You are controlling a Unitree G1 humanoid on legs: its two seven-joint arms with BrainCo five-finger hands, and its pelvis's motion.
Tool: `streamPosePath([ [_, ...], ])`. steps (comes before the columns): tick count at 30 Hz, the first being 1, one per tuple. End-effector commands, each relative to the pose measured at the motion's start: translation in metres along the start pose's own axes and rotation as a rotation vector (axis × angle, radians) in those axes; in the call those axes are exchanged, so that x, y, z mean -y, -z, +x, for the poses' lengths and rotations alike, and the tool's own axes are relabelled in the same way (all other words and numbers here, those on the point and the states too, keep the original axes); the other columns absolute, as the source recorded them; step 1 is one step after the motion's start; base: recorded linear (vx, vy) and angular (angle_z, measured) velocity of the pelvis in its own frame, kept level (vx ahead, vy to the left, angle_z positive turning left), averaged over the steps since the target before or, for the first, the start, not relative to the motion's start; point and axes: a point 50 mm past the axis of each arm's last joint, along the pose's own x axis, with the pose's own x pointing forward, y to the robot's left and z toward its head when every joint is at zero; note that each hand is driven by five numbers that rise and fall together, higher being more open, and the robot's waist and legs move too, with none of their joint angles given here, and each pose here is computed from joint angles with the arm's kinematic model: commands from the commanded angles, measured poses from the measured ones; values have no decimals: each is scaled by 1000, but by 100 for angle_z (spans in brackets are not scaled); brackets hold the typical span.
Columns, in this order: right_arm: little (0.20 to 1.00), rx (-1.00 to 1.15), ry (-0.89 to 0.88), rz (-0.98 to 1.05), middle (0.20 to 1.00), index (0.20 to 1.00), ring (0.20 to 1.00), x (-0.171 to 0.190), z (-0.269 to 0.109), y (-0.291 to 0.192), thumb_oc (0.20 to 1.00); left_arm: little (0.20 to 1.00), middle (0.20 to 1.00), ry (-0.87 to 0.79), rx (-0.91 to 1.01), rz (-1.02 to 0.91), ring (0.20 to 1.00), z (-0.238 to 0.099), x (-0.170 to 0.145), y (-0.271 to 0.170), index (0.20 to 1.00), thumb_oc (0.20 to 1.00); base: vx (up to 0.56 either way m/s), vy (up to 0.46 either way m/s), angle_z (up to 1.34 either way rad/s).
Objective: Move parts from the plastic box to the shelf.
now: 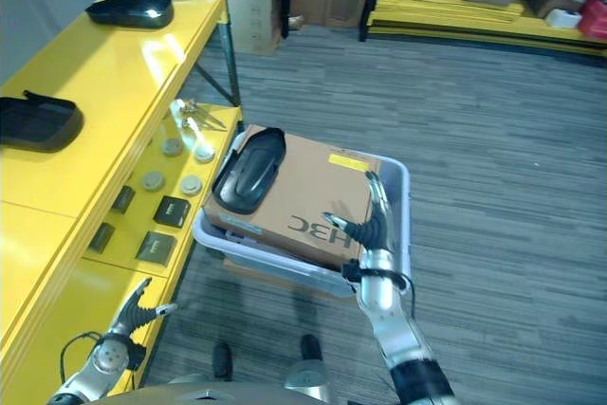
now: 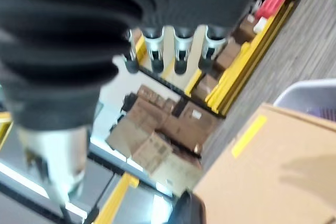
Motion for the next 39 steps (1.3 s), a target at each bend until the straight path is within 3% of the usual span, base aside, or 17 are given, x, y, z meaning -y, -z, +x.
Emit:
streamPosePath([
  [1, 1000, 47, 35, -41, 1000, 1000, 1000, 4, 32, -14, 1000, 1000, 1000, -6, 68, 56, 1000, 11, -7, -21, 1000, 1000, -92, -26, -3],
  [7, 1000, -22, 65, -124, 1000, 1000, 1000, -14, 76, -20, 1000, 1000, 1000, -18, 2, 33, 1000, 16, 0, -20, 1000, 1000, -71, -30, 19],
  [11, 1000, -70, 186, -184, 1000, 1000, 1000, -8, 99, -26, 1000, 1000, 1000, -41, -47, 3, 1000, 15, 3, -14, 1000, 1000, 16, -30, 32],
  [20, 1000, -92, 200, -230, 1000, 1000, 1000, -6, 114, -34, 1000, 1000, 1000, -4, -95, -29, 1000, 10, 18, -7, 1000, 1000, 19, -12, 18],
  [25, 1000, -93, 201, -254, 1000, 1000, 1000, 3, 128, -42, 1000, 1000, 1000, 31, -44, -35, 1000, 13, 19, -18, 1000, 1000, -50, 18, 1],
  [34, 1000, -319, 167, -316, 1000, 1000, 1000, 28, 137, -18, 1000, 1000, 1000, 20, -131, -121, 1000, 11, 13, -3, 1000, 1000, -4, 12, 7],
  [38, 1000, -421, 190, -311, 1000, 1000, 1000, 70, 144, -7, 1000, 1000, 1000, 56, -152, -89, 1000, 9, 14, 5, 1000, 1000, -32, 17, 17],
  [39, 269, -423, 215, -299, 269, 269, 269, 78, 145, -8, 269, 1000, 1000, 52, -161, -93, 1000, 8, 13, 7, 1000, 1000, -6, 29, 36],
])
